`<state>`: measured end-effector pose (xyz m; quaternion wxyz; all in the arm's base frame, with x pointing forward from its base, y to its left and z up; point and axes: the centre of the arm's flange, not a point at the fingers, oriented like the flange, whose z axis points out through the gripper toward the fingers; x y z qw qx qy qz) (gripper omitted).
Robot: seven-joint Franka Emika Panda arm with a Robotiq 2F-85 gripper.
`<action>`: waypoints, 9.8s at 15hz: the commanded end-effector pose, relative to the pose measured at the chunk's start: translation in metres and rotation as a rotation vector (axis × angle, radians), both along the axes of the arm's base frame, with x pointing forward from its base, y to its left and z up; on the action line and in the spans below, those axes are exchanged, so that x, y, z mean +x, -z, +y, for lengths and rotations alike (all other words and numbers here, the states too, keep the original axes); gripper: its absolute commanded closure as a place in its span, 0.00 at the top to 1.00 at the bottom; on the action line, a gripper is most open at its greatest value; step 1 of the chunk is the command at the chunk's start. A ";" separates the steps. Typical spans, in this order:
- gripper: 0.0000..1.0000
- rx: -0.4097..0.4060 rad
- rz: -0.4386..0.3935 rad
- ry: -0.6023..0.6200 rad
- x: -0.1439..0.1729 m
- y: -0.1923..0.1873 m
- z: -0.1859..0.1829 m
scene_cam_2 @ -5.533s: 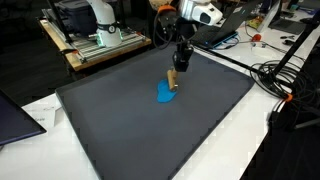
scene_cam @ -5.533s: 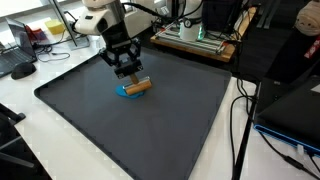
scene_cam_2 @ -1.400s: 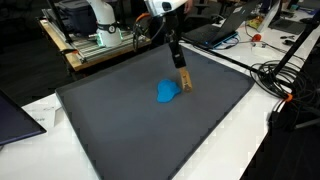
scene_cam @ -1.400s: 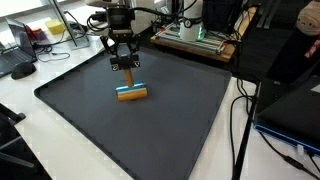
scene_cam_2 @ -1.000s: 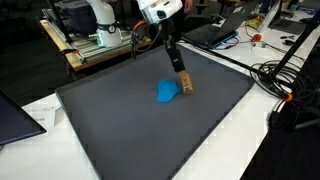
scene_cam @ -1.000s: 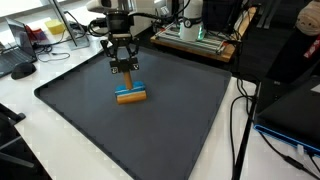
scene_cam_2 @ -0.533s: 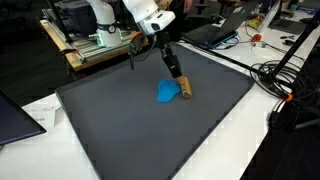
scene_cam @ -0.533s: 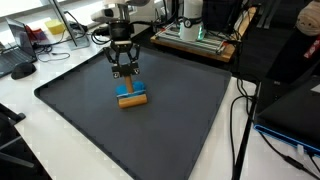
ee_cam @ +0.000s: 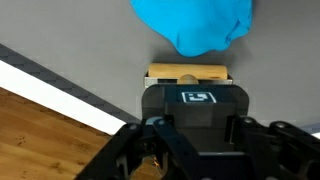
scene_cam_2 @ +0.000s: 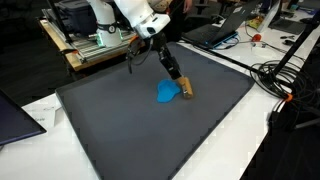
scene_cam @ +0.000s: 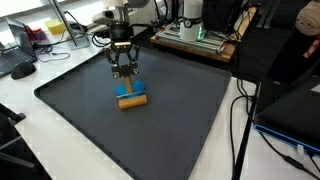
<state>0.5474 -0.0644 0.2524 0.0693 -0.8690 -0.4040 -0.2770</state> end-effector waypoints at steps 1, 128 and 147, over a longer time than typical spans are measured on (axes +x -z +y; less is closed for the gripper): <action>0.23 0.032 -0.038 -0.016 -0.001 0.013 -0.011; 0.23 -0.374 0.382 1.851 0.155 -0.084 0.188; 0.23 -0.301 0.156 2.222 0.143 -0.068 0.198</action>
